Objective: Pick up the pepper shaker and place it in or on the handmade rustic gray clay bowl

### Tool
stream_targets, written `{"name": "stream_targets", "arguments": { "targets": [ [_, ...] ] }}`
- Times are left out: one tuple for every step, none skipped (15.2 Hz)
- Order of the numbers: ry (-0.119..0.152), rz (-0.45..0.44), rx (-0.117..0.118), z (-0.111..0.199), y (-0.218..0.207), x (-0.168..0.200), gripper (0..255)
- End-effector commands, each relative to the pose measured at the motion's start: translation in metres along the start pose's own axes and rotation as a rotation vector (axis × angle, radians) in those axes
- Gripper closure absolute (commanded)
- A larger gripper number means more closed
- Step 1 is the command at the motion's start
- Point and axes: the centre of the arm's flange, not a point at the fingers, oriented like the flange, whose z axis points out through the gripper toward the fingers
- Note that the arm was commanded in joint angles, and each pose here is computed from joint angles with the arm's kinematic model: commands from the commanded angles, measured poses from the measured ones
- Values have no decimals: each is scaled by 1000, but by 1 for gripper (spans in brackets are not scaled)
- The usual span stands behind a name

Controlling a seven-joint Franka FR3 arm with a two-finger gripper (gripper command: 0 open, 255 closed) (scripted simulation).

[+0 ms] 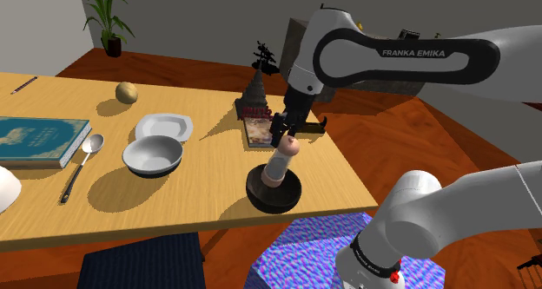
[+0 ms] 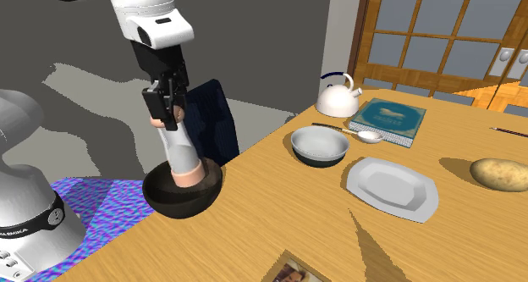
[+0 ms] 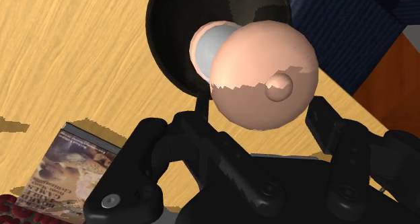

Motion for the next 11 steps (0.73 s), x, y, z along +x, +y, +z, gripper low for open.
{"name": "stream_targets", "arguments": {
  "targets": [
    [0, 0, 0, 0, 0, 0, 255],
    [0, 0, 0, 0, 0, 0, 255],
    [0, 0, 0, 0, 0, 0, 0],
    [0, 0, 0, 0, 0, 0, 0],
    [0, 0, 0, 0, 0, 0, 0],
    [0, 0, 0, 0, 0, 0, 0],
    [0, 0, 0, 0, 0, 0, 0],
    [0, 0, 0, 0, 0, 0, 0],
    [0, 0, 0, -13, 0, 0, 0],
    [0, 0, 0, -26, 0, 0, 0],
    [0, 0, 0, -39, 0, 0, 0]
  ]
}}
